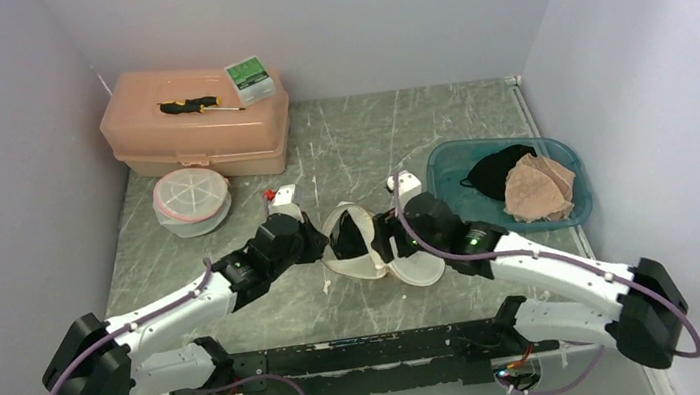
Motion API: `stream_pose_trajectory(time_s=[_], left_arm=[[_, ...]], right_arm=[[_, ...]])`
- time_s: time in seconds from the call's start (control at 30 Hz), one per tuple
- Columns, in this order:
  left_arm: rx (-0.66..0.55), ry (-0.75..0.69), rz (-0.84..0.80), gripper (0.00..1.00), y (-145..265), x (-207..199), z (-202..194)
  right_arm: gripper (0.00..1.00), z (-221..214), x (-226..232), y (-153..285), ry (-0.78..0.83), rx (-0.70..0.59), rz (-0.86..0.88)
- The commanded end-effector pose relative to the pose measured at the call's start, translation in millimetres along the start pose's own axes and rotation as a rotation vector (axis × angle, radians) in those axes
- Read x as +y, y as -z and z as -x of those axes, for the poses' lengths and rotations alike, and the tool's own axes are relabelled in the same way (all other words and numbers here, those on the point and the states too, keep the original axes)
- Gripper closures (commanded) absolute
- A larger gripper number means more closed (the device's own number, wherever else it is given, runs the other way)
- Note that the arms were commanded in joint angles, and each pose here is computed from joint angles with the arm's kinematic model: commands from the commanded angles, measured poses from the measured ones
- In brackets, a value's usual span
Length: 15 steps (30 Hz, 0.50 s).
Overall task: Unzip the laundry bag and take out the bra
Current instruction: Open the laundry bag at the center of the board, then pick up the bra from the laundry bag.
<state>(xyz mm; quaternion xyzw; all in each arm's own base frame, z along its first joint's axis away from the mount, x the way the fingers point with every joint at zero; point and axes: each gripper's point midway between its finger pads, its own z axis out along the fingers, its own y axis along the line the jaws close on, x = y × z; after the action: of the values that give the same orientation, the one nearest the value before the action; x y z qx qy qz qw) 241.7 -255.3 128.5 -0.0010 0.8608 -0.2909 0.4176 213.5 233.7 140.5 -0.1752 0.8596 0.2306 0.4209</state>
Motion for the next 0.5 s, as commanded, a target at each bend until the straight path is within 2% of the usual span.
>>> stream_pose_trajectory(time_s=[0.0, 0.1, 0.2, 0.27, 0.33, 0.37, 0.4, 0.47], left_arm=[[0.043, 0.01, 0.003, 0.92, -0.2, -4.0, -4.6], [0.042, 0.007, 0.006, 0.93, 0.0, -2.9, -4.8], [0.038, 0.006, 0.009, 0.94, 1.4, -2.0, -4.0], [0.033, 0.005, 0.013, 0.94, 3.0, -1.2, -2.7], [0.029, 0.003, 0.016, 0.94, 5.6, -0.7, -1.2], [0.028, 0.004, 0.016, 0.95, 7.2, -0.8, -0.4], [0.027, 0.006, 0.017, 0.95, 8.9, -0.7, 0.5], [0.017, 0.017, 0.015, 0.96, 13.0, -1.9, 3.8]], right_arm=[[0.28, 16.0, -7.1, -20.1, 0.035, -0.031, -0.085], [0.32, 14.0, -8.0, -33.0, 0.041, -0.012, -0.105], [0.4, 11.4, -2.2, -42.2, 0.035, -0.001, -0.079], [0.53, 12.9, 0.8, -44.1, 0.027, -0.008, -0.067], [0.73, 15.8, -3.0, -41.2, 0.02, -0.02, -0.09], [0.79, 17.1, -5.4, -39.5, 0.022, -0.026, -0.104], [0.93, 21.2, -8.9, -35.3, 0.023, -0.042, -0.122], [1.0, 26.8, -15.6, -28.8, 0.031, -0.055, -0.162]])
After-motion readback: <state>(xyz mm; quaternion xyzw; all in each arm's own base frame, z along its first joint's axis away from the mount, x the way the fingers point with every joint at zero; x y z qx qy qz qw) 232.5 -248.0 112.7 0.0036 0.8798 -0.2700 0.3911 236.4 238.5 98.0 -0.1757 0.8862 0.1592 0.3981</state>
